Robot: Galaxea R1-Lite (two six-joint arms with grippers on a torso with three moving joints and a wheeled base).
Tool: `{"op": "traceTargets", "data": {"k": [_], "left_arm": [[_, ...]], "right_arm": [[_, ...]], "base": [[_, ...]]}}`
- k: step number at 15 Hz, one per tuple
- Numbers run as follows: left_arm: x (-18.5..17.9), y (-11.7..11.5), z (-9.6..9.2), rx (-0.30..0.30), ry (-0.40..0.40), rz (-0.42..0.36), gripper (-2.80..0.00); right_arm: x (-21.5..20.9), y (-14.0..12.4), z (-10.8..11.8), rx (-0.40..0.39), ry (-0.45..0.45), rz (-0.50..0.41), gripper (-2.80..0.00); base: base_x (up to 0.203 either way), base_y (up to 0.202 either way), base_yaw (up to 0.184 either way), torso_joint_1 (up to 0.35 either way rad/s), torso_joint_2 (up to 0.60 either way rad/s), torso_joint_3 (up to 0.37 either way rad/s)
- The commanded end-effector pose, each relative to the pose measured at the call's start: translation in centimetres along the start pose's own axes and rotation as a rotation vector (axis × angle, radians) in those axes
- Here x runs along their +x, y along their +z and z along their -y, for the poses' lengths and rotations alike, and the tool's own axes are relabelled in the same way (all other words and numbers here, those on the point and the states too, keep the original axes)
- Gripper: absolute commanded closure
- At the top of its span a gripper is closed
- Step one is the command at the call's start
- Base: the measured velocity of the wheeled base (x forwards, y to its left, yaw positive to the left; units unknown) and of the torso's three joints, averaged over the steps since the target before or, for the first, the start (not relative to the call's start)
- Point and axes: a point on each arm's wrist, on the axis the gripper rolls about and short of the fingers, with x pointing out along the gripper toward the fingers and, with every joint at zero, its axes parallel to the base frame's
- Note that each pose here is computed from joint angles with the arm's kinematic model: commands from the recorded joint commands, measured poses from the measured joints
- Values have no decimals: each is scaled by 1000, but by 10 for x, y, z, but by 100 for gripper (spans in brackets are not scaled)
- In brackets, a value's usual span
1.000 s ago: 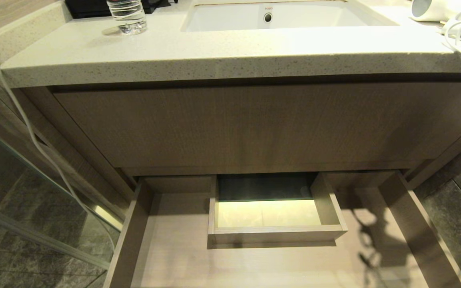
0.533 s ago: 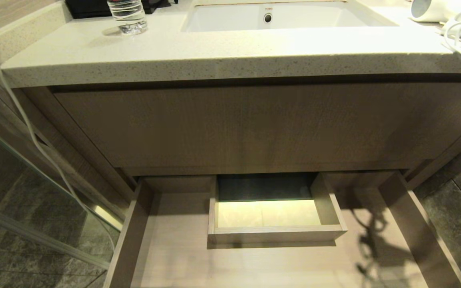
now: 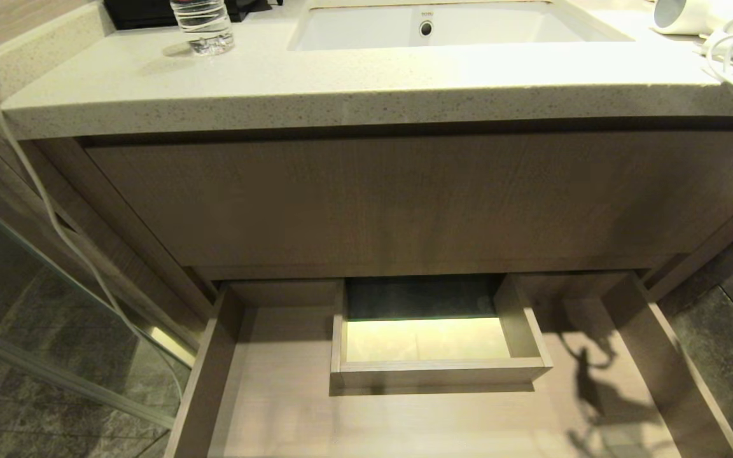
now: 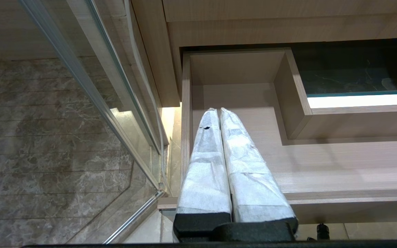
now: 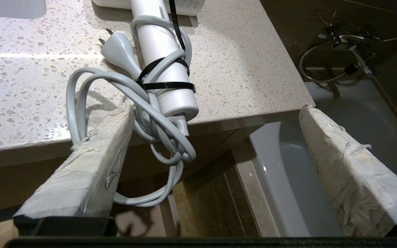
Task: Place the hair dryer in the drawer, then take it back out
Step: Pick up the hairdryer
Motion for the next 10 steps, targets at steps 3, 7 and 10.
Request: {"op": "traceTargets", "data": {"k": [3, 7, 10], "left_arm": [[0, 0, 0, 0, 0, 0, 0], [0, 0, 0, 0, 0, 0, 0], [0, 0, 0, 0, 0, 0, 0]], "right_arm": [[6, -4, -3, 19, 11, -30, -280], [-8, -3, 1, 22, 45, -21, -280], [-24, -7, 5, 8, 100, -40, -280]], "base": [[0, 0, 0, 0, 0, 0], [0, 0, 0, 0, 0, 0], [0, 0, 0, 0, 0, 0]]}}
